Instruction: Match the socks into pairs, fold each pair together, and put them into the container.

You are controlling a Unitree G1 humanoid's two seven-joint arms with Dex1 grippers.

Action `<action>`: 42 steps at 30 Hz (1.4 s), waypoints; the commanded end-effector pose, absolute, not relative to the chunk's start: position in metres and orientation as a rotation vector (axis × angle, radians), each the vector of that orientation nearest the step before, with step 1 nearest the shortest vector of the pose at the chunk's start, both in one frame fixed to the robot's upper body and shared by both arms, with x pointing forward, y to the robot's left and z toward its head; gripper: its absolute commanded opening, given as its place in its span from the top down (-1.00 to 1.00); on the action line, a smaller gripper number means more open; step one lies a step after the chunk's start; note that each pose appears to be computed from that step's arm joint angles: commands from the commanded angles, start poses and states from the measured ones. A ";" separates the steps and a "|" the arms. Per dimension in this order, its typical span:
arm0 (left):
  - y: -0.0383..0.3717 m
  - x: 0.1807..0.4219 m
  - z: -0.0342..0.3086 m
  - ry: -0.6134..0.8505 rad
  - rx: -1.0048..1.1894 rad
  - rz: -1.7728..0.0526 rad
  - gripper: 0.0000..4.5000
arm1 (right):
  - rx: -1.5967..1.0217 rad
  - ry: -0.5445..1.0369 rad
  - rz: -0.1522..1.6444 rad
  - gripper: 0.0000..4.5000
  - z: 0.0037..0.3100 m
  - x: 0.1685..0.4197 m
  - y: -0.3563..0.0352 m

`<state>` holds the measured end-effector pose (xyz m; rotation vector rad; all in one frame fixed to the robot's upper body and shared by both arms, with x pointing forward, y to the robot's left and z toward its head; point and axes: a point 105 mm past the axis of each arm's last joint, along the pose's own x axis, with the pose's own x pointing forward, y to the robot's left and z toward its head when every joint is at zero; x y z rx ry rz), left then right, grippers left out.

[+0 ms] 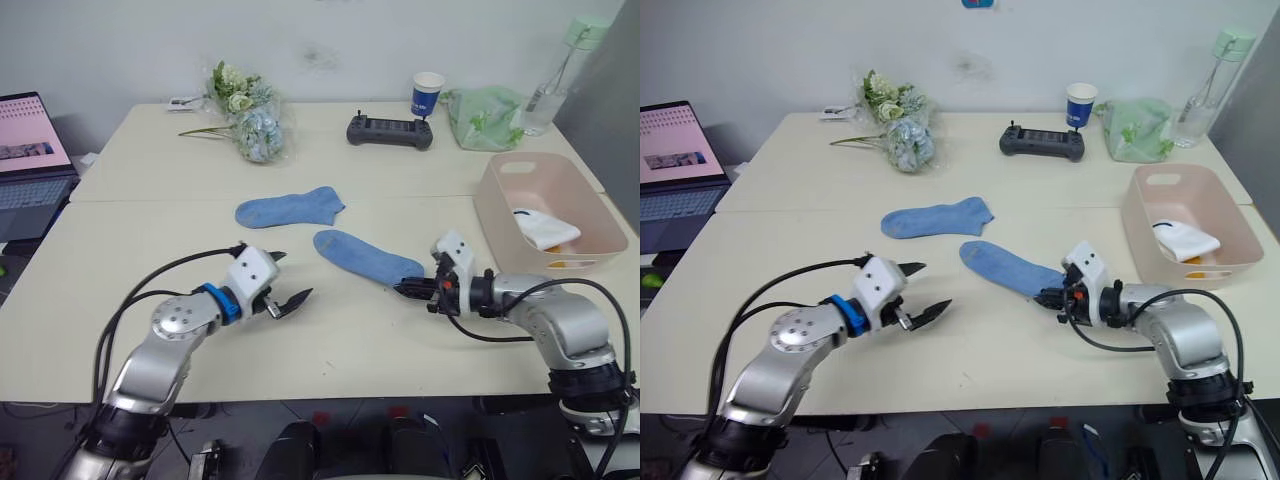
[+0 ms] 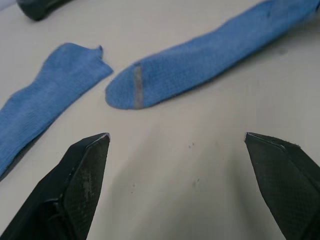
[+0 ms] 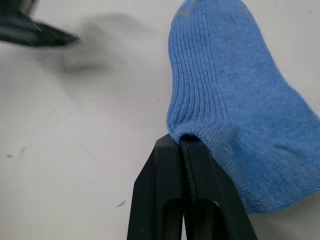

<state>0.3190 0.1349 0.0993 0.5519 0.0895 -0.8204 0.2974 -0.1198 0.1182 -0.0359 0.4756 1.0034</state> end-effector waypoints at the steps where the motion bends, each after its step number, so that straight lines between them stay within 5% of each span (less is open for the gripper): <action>1: 0.119 0.331 0.098 0.003 0.712 -0.882 -1.00 | 0.007 0.447 1.020 0.99 0.133 0.292 -0.118; 10: 0.107 0.374 0.101 -0.128 0.888 -0.790 -0.91 | 0.039 0.487 1.007 1.00 0.126 0.282 -0.129; 13: 0.106 0.379 0.098 -0.125 0.876 -0.798 -0.61 | 0.048 0.479 0.999 1.00 0.126 0.284 -0.130; 24: 0.110 0.377 0.105 -0.167 0.846 -0.816 0.99 | 0.036 0.471 0.997 1.00 0.120 0.289 -0.127; 32: 0.137 0.360 0.113 -0.150 0.827 -0.786 0.99 | -0.079 0.393 1.031 1.00 0.124 0.302 -0.114; 42: 0.147 0.260 0.096 0.049 0.866 -0.970 0.99 | -0.199 0.464 1.155 1.00 0.112 0.278 -0.118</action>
